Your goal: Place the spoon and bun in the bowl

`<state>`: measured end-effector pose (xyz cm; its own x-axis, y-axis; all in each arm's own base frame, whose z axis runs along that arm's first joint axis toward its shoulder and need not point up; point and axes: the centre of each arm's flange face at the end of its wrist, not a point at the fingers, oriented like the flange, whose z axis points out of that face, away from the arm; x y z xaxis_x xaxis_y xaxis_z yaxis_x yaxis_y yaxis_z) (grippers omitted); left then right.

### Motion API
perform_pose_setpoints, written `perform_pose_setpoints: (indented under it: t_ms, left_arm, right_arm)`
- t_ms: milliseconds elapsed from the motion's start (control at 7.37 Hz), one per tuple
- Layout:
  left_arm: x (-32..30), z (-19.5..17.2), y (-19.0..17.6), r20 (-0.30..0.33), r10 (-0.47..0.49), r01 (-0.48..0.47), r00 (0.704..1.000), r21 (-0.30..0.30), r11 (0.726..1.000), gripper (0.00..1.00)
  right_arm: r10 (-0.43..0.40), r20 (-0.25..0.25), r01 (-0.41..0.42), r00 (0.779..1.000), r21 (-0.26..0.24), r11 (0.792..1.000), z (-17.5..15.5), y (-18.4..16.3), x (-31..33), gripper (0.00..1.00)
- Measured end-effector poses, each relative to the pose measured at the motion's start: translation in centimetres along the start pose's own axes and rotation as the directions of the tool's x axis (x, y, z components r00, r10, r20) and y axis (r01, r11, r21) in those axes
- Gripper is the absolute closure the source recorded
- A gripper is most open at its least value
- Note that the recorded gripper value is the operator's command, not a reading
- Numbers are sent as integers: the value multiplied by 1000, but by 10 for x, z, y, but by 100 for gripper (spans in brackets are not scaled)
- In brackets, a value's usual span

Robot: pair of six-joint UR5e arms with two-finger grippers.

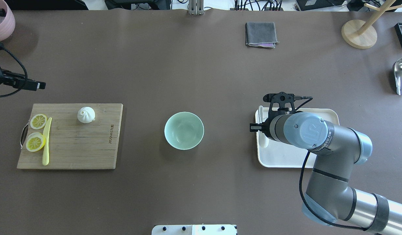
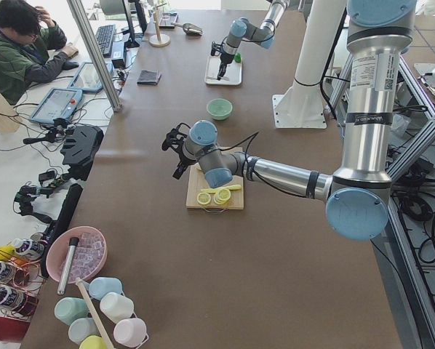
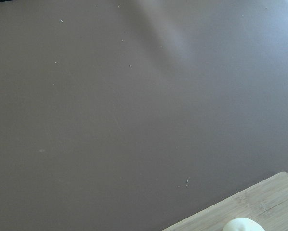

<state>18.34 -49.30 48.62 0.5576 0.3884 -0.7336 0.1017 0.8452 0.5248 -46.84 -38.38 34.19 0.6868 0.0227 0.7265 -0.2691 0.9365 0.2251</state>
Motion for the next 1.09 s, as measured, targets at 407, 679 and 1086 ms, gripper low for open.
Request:
perform_pose_setpoints:
  t_ms: [407, 679, 1086]
  left_arm:
    - [0, 0, 1, -2, 1, -1, 1000, 0, 1000, 3]
    - [0, 2, 2, -1, 0, 0, 1000, -4, 1000, 3]
    - [2, 4, 3, -4, 2, -2, 1000, -8, 1000, 3]
  right_arm:
    - [234, 0, -234, 972, -2, 972, -40, -24, -104, 100]
    - [382, -11, -381, 924, 40, 924, -48, -31, -187, 100]
    - [463, -20, -457, 886, 129, 880, -27, -8, -251, 100]
